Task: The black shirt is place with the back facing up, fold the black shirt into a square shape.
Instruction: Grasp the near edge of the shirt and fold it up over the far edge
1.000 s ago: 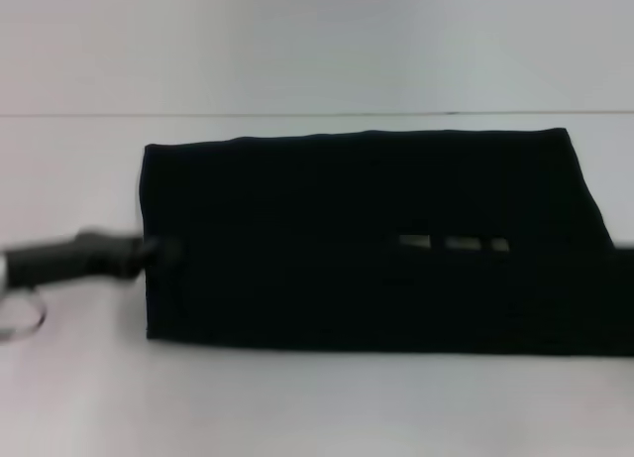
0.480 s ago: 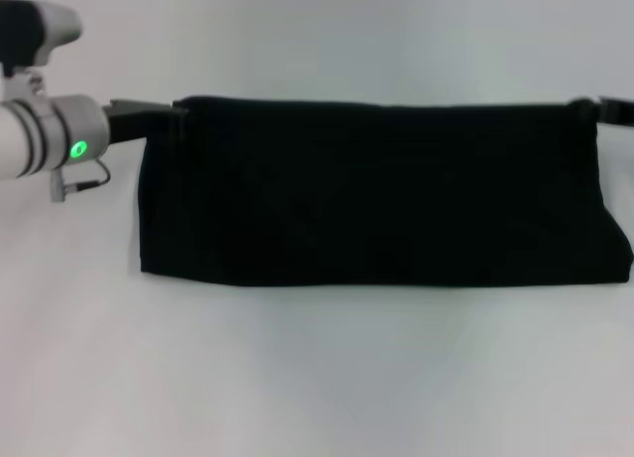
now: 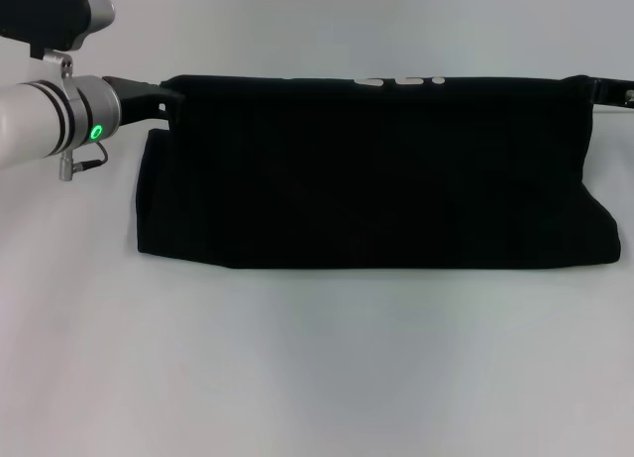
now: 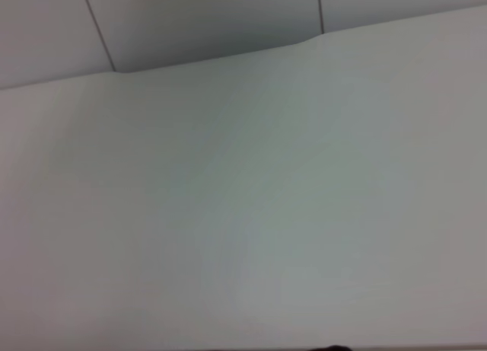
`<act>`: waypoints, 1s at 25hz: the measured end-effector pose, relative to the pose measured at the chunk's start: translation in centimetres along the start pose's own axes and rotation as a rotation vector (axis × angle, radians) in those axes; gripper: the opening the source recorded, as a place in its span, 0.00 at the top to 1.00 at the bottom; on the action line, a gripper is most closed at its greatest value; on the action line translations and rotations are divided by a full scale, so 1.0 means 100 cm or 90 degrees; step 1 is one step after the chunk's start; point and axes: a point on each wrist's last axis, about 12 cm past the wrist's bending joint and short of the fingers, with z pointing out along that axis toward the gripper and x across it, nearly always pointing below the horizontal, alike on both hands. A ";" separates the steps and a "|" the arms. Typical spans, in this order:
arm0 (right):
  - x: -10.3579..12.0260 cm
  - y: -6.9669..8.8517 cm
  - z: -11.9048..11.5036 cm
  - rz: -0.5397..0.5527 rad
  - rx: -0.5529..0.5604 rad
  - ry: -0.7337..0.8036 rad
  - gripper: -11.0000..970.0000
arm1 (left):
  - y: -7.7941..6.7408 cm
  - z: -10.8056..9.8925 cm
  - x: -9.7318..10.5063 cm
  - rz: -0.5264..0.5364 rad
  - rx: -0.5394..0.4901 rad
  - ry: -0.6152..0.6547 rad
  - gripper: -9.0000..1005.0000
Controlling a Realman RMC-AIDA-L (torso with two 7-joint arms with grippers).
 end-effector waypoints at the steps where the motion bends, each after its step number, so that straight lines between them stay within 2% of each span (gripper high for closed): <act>1: 0.000 0.000 0.000 0.000 0.002 -0.001 0.94 | 0.000 0.000 -0.001 -0.001 -0.001 -0.002 0.97; 8: -0.001 0.008 0.004 -0.016 0.001 -0.005 0.94 | -0.001 0.001 -0.001 -0.004 -0.005 -0.004 0.96; 15: 0.008 0.018 0.010 -0.024 0.009 -0.006 0.94 | -0.015 0.006 0.005 0.017 -0.002 0.006 0.96; 23: 0.017 0.019 0.010 -0.018 0.006 0.004 0.89 | -0.024 0.009 0.005 0.033 -0.013 0.005 0.96; 25: 0.018 0.018 0.009 -0.017 0.010 0.003 0.87 | -0.024 0.009 0.004 0.029 -0.014 0.003 0.90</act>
